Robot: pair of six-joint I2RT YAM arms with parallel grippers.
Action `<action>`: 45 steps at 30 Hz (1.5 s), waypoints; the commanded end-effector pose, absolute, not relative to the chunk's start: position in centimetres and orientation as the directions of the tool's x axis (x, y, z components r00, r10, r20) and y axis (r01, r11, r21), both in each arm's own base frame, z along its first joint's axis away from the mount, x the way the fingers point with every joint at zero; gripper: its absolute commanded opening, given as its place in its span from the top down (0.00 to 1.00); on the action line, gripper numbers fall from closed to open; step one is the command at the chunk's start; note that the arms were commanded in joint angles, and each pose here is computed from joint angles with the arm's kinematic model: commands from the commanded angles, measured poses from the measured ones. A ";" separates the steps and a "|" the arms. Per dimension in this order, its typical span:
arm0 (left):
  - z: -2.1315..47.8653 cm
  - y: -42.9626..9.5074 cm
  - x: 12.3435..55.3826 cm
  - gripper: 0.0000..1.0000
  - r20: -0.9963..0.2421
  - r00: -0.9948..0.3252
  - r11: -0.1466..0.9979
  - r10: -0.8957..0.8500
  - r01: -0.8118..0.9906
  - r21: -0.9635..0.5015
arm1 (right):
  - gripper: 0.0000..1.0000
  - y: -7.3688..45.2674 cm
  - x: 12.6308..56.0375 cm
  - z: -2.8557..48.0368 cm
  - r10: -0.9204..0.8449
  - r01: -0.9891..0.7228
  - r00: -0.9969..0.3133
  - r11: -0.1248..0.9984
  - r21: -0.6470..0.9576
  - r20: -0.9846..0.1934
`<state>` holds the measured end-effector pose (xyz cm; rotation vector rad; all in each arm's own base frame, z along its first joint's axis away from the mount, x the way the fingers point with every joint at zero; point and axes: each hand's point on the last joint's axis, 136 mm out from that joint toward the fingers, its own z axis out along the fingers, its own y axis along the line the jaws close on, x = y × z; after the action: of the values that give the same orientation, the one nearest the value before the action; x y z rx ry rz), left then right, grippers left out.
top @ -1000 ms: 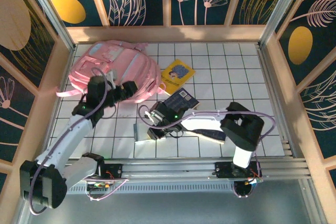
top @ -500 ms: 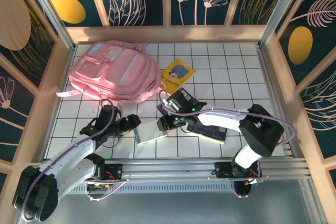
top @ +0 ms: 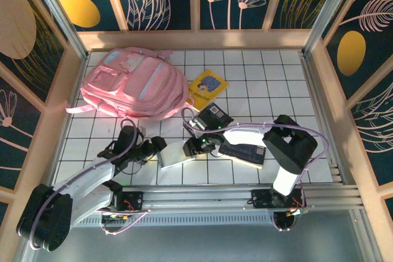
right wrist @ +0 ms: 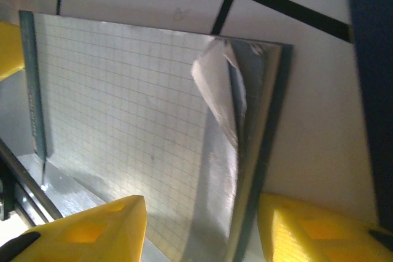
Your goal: Pack the student bag
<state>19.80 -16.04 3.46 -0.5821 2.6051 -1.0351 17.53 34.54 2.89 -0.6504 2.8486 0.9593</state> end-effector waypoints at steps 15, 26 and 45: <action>2.2 -17.0 18.6 0.24 -0.046 -0.895 0.615 -0.444 -0.268 -0.742 | 0.52 37.1 16.3 8.1 -0.319 -0.289 -0.937 0.480 0.828 -0.143; 5.5 -18.0 19.4 0.58 -0.101 -0.898 0.564 -0.428 -0.178 -0.807 | 0.56 35.9 16.7 3.8 -0.294 -0.260 -0.951 0.586 0.767 -0.097; 21.3 -20.0 22.9 1.00 -0.404 -0.805 0.421 -0.434 0.216 -0.881 | 0.01 33.7 19.1 16.6 -0.140 -0.411 -0.912 0.305 0.859 -0.386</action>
<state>22.40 -18.89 16.75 -0.2897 2.2195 -1.3211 19.97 33.68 11.09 -0.4532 2.5565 1.4057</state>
